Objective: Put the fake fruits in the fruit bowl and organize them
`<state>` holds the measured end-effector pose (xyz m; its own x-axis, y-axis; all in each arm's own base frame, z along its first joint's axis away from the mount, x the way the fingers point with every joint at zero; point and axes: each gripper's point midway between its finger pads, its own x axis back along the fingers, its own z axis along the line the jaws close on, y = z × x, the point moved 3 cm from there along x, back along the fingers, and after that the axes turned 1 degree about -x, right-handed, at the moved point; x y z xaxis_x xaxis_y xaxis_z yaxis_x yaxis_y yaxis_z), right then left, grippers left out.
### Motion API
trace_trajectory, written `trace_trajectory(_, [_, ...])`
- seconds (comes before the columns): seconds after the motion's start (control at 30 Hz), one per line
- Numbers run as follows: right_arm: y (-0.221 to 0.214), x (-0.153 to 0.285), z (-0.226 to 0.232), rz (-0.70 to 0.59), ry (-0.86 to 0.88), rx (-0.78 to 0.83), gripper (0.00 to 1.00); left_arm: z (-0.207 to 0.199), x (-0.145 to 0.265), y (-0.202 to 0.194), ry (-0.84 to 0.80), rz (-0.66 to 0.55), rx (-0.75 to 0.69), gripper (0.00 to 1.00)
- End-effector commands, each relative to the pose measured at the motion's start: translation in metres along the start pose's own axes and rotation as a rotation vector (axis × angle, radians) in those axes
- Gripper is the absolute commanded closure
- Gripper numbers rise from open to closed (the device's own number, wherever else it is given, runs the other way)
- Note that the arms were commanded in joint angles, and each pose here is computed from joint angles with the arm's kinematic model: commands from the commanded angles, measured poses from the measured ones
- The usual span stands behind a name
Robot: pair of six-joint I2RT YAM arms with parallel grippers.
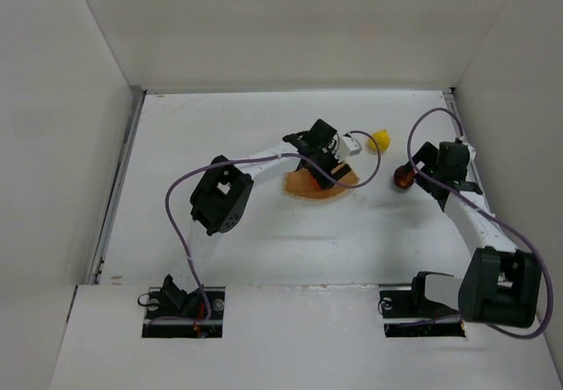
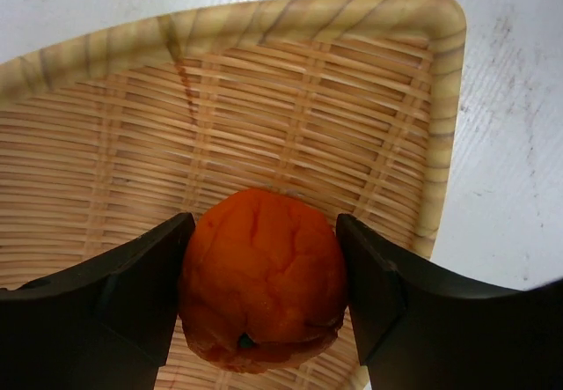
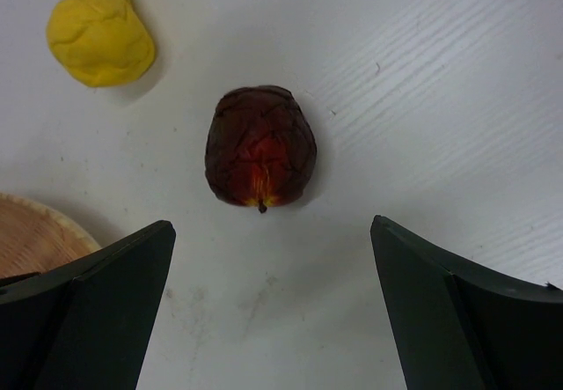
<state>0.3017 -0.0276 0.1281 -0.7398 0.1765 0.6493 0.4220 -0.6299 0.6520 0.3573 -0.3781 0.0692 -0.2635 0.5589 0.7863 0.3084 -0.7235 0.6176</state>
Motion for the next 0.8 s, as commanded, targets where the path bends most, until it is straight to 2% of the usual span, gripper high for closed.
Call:
trace_trajectory(0.0, [0.040, -0.016, 0.031, -0.086, 0.057, 0.002, 0.00, 0.010, 0.029, 0.042, 0.058, -0.134, -0.051, 0.28])
trace_trajectory(0.1, [0.036, -0.039, 0.039, -0.035, 0.044, 0.016, 0.00, 0.016, 0.034, 0.040, 0.083, -0.127, -0.038, 0.11])
trace_trajectory(0.2, [0.029, -0.057, 0.040, 0.021, 0.015, 0.023, 0.00, 0.028, 0.052, 0.044, 0.139, -0.136, -0.017, 0.03])
trace_trajectory(0.4, [0.014, -0.072, 0.033, 0.097, -0.047, 0.076, 0.00, 0.064, 0.120, 0.059, 0.237, -0.220, 0.067, 0.00])
trace_trajectory(0.6, [-0.006, -0.074, 0.020, 0.147, -0.097, 0.156, 0.00, 0.110, 0.174, 0.029, 0.339, -0.254, 0.172, 0.00])
trace_trajectory(0.67, [-0.013, -0.074, 0.021, 0.162, -0.084, 0.161, 0.07, 0.129, 0.185, 0.011, 0.392, -0.248, 0.218, 0.00])
trace_trajectory(0.77, [-0.018, -0.074, 0.021, 0.171, -0.078, 0.164, 0.31, 0.154, 0.197, -0.017, 0.472, -0.234, 0.285, 0.00])
